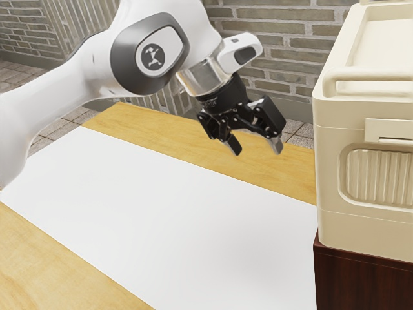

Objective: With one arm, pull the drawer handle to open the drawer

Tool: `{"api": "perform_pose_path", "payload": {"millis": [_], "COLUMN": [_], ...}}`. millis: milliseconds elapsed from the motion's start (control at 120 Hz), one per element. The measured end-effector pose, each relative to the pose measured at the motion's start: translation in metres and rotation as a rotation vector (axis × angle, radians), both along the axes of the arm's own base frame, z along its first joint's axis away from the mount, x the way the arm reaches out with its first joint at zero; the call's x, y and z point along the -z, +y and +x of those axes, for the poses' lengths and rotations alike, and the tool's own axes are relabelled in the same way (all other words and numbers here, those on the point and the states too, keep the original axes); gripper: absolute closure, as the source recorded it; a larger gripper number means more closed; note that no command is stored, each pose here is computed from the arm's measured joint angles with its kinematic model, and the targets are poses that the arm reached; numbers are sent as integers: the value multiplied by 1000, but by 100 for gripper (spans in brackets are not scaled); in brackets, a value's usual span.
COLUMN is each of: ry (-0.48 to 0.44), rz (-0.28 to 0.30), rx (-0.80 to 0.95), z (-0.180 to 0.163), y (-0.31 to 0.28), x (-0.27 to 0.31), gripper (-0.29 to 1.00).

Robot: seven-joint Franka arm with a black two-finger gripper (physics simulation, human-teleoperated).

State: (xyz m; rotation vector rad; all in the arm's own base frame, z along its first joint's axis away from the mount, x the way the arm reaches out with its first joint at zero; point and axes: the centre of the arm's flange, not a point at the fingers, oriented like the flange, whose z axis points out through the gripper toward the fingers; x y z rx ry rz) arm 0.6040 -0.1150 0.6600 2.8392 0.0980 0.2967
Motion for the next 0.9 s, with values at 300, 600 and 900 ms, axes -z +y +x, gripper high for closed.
{"api": "perform_pose_path", "payload": {"millis": [300, 600, 900], "ry": [-8, -33, -39], "rz": [-27, -65, -89], "rx": [-20, -41, -65], "z": [11, 20, 24], "y": [-4, -11, -11], "x": [25, 45, 65], "gripper": [0, 0, 0]}}
